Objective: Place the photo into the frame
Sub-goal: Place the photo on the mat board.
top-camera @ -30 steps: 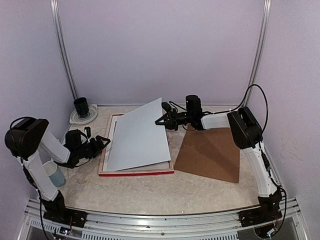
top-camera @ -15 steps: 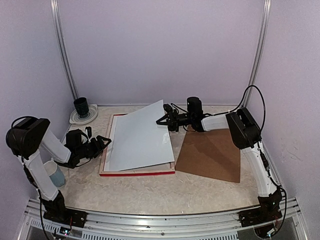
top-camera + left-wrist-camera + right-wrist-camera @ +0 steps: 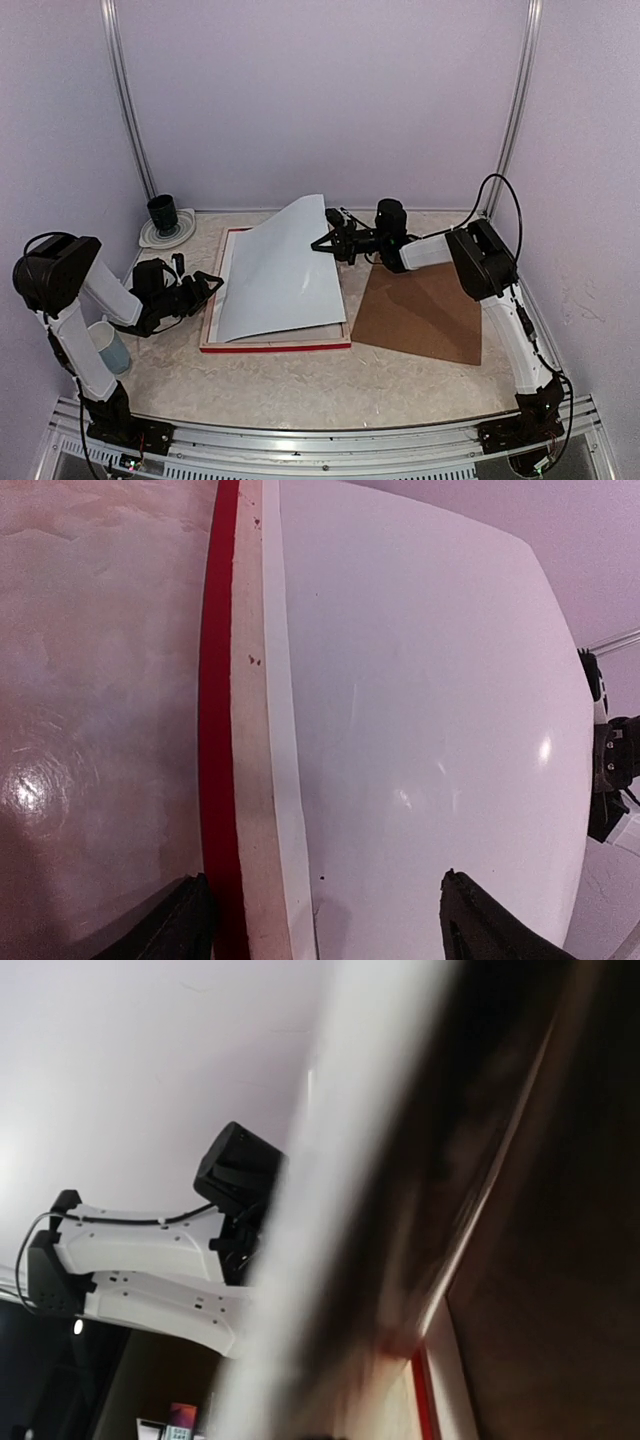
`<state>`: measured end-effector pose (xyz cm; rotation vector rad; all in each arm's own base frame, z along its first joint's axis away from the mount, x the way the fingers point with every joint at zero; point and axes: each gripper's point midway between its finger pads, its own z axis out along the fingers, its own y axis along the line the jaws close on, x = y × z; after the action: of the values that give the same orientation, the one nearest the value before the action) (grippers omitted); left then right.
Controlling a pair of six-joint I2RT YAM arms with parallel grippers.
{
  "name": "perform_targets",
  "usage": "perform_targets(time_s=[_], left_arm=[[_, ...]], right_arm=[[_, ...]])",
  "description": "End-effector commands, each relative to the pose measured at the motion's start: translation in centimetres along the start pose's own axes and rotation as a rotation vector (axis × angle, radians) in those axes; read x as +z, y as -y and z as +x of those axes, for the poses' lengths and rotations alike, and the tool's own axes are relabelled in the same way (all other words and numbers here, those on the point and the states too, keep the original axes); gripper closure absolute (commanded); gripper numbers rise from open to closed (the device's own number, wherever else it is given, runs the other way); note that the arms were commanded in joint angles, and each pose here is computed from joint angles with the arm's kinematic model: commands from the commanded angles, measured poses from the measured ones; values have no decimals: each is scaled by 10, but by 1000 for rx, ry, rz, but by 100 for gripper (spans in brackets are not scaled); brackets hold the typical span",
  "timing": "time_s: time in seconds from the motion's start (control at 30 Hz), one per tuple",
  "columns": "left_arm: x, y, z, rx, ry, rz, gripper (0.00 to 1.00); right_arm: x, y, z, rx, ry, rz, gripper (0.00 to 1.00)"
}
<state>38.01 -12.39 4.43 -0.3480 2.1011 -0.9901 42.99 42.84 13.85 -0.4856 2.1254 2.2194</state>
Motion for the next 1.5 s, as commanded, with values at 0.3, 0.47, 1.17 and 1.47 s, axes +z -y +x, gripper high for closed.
perform_targets(time_s=[0.3, 0.47, 1.17, 1.47], left_arm=[[4, 1, 18, -32, -74, 17, 23], [4, 2, 17, -30, -71, 17, 23], [4, 1, 18, -38, -75, 18, 23], [4, -1, 18, -44, -74, 13, 22]], right_arm=[[16, -6, 6, -13, -29, -43, 96], [14, 25, 7, 23, -2, 76, 95], [-2, 47, 1, 48, 58, 219, 76], [-4, 36, -10, 5, 65, 299, 57]])
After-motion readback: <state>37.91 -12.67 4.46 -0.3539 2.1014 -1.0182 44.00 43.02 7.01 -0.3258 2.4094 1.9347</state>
